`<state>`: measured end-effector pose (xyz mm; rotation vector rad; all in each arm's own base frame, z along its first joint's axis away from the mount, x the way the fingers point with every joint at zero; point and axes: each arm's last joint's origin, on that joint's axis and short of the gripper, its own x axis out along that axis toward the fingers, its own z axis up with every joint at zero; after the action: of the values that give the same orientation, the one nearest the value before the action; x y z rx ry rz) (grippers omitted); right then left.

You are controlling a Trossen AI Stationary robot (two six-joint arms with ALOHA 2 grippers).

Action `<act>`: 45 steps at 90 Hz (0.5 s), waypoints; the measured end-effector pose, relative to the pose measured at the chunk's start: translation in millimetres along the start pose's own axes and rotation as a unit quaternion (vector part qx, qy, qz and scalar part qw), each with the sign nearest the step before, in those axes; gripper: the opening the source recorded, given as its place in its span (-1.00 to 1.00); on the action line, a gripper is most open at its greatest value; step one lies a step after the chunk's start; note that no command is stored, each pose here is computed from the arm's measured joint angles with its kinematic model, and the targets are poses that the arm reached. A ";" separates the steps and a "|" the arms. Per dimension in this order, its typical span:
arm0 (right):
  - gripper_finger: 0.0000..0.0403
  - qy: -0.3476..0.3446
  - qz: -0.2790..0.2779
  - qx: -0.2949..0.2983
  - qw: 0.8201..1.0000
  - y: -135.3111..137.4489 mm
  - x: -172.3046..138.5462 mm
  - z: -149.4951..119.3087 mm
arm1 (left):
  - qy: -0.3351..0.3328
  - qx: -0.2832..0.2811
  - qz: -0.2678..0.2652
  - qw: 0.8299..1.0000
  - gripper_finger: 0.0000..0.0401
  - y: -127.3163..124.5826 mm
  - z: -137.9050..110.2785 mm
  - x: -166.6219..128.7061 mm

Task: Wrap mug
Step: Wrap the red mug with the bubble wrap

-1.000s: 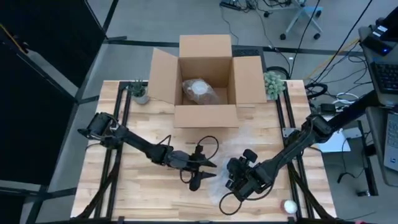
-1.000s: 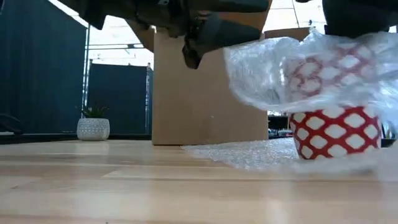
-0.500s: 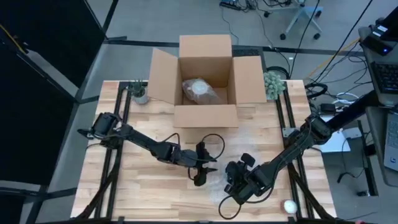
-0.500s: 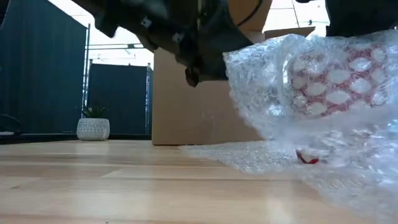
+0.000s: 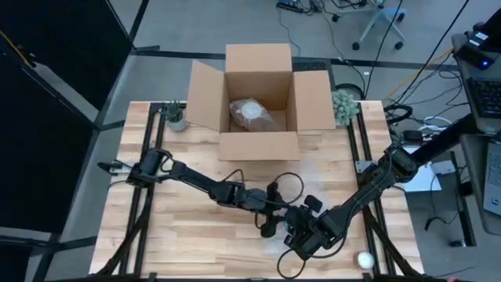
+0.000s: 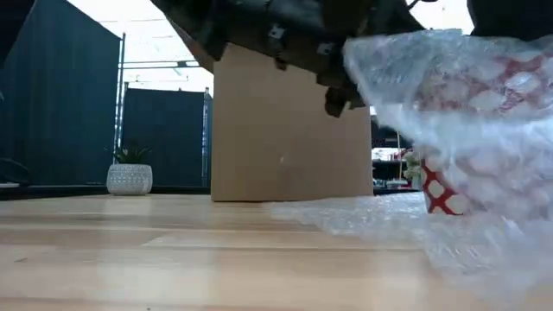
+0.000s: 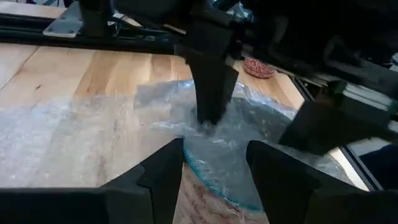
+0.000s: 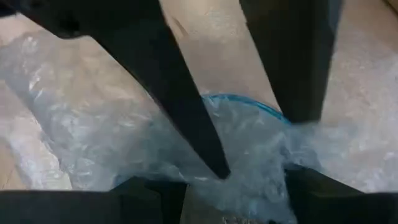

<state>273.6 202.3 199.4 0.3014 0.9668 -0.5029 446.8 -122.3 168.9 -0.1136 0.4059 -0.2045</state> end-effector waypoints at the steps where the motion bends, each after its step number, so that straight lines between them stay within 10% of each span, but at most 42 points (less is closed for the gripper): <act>1: -0.23 0.000 0.000 0.000 1.000 0.1 0.0 0.1 | 0.002 0.000 0.000 1.000 -0.15 0.0 -0.2 0.1; 45: -0.23 0.073 0.054 -0.011 0.996 -8.7 -42.6 13.7 | 0.040 0.000 -0.002 0.999 -0.15 -1.4 -12.0 3.8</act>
<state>258.7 200.2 242.4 0.3715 1.0906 -0.3750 445.2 -125.3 156.7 -0.1058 0.4856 -0.2144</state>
